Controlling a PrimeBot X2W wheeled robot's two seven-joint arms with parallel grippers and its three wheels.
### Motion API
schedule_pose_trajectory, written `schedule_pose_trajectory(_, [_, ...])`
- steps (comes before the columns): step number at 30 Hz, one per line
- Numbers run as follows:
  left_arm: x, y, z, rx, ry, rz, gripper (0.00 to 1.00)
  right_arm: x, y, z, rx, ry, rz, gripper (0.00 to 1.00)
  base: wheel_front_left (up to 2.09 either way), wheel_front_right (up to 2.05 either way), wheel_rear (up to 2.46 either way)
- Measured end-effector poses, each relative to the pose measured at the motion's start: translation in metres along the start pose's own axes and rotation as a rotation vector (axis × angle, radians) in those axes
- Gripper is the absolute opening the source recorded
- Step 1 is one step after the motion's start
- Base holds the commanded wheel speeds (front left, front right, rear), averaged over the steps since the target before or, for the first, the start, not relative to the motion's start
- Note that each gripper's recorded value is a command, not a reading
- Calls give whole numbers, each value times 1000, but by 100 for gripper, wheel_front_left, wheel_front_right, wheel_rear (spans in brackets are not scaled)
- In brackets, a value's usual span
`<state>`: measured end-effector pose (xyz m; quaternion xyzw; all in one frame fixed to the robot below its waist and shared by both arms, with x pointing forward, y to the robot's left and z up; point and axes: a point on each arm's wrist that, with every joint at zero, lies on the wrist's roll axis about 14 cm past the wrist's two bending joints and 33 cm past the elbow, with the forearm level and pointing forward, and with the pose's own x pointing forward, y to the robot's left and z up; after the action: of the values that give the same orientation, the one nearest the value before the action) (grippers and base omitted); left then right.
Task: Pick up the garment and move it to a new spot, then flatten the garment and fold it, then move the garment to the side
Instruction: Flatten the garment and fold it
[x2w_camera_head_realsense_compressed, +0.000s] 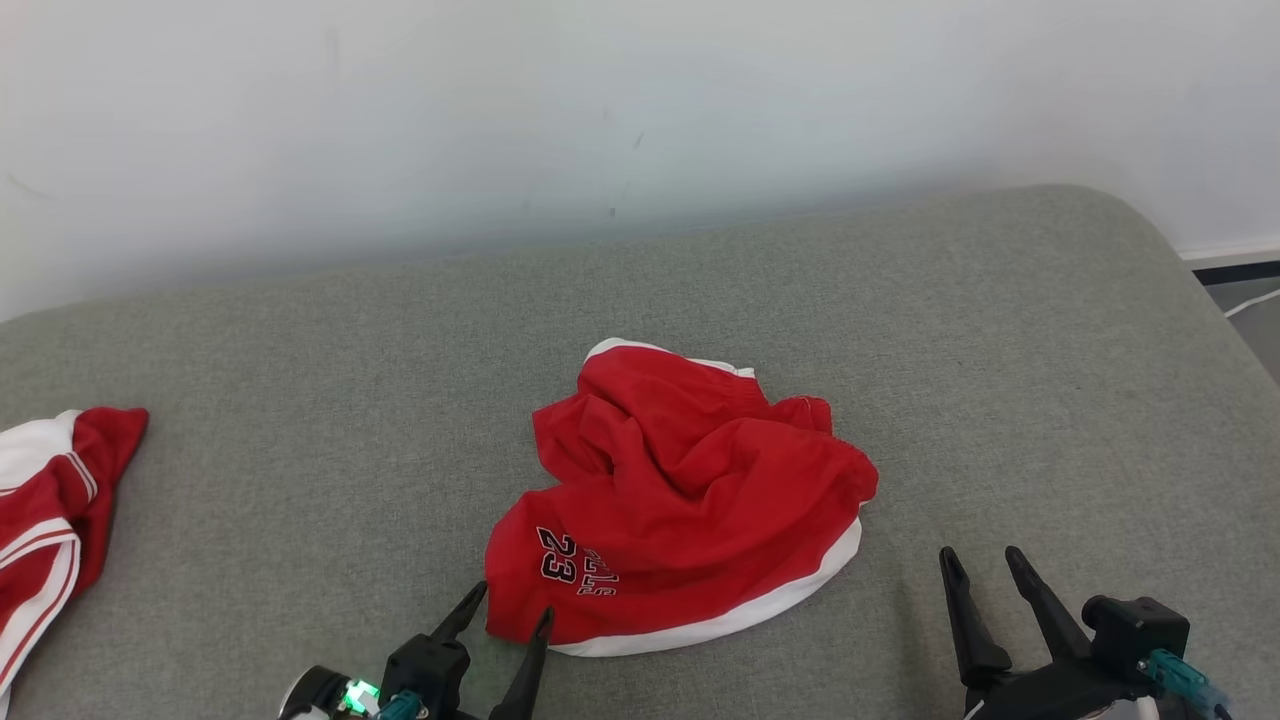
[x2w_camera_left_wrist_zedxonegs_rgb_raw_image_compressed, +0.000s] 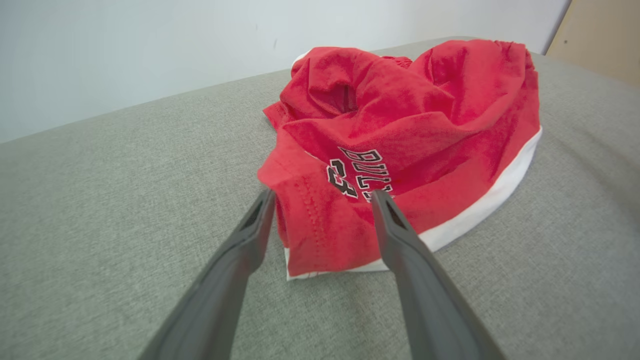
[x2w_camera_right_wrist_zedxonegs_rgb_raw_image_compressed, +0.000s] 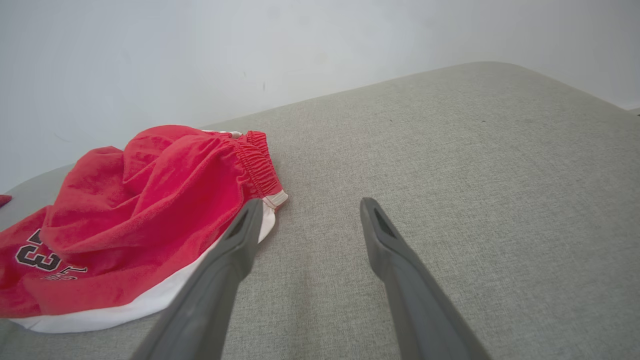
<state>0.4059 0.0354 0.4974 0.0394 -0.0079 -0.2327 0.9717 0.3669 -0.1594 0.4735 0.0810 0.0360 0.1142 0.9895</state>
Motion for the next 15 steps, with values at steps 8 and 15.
schedule_pose_trajectory(8, [-2,-2,-7,-41,32,-1,0,1,-1,-2,0,7,1,100,0,0,0])
schedule_pose_trajectory(15, [0,-3,-7,-43,32,-10,0,0,-3,-2,-1,7,-6,100,0,0,0])
